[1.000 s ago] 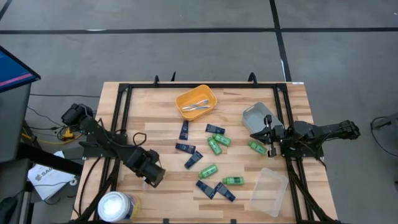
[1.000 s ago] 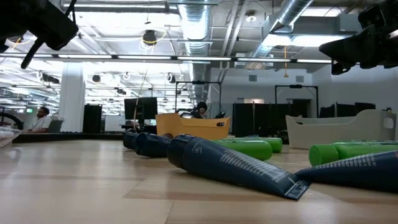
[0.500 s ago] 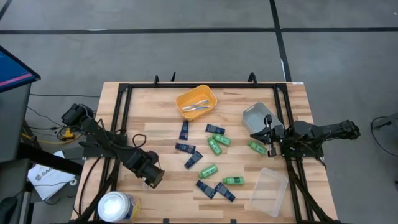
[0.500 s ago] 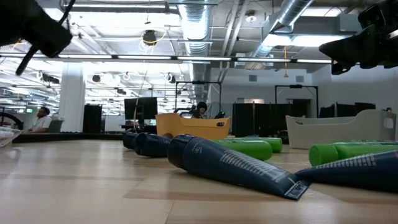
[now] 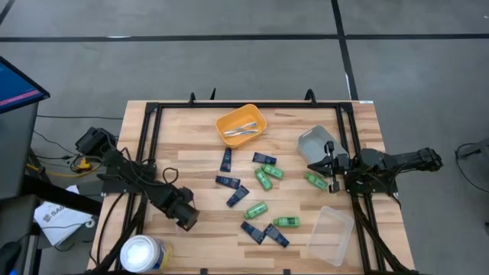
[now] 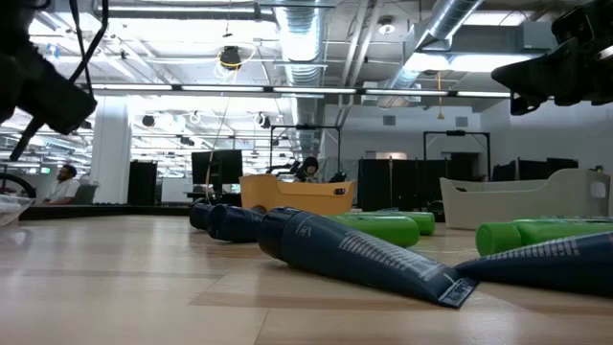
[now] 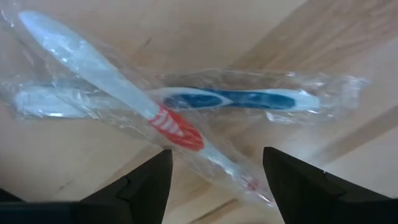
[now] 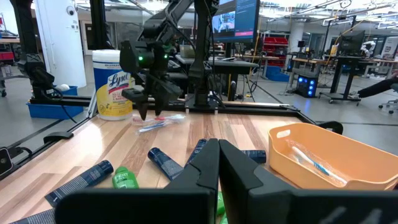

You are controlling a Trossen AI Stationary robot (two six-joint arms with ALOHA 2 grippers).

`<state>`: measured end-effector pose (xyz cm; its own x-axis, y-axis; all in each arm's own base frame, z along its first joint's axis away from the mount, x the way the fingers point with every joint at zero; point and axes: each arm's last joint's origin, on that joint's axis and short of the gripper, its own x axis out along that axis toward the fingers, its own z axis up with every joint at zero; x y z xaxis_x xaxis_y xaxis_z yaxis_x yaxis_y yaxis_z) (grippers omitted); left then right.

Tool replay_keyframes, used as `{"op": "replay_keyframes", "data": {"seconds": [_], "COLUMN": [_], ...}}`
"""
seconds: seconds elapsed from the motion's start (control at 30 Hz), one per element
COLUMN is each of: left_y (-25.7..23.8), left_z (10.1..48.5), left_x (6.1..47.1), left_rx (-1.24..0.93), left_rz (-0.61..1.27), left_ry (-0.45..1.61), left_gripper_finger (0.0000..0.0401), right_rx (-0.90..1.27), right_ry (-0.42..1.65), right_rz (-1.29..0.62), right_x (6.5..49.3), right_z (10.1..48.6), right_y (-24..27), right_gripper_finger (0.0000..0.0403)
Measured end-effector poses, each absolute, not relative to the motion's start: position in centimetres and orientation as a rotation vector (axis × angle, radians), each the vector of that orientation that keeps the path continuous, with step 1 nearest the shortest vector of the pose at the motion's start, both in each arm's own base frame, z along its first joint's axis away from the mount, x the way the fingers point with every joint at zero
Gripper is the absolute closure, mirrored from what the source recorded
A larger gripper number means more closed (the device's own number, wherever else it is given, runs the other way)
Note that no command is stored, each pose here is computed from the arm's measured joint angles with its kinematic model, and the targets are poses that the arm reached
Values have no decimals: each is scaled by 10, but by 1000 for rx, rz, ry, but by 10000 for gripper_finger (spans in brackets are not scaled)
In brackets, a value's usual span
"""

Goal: Pick & Place Travel size toiletries
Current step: Put the red toothbrush into the yellow bin

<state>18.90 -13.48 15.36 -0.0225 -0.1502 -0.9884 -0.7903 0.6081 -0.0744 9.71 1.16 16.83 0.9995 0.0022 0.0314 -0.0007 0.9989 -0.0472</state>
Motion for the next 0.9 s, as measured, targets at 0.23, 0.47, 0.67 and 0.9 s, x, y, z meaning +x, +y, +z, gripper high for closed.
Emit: {"op": "replay_keyframes", "data": {"seconds": [0.23,0.47,0.67,0.9], "left_y": [-132,-131,-132,-133], "left_z": [142,138,138,140], "left_x": [184,182,183,184], "left_rx": [-830,-839,-849,-861], "left_rz": [605,592,578,562], "left_ry": [1545,1555,1557,1547], "left_gripper_finger": [182,241,307,371], "right_rx": [-47,-47,-47,-47], "right_ry": [-31,-31,-31,-31], "right_rz": [1,1,2,1], "right_x": [97,97,97,97], "right_z": [168,168,168,168], "right_y": [12,12,12,12], "right_gripper_finger": [403,403,403,403]}}
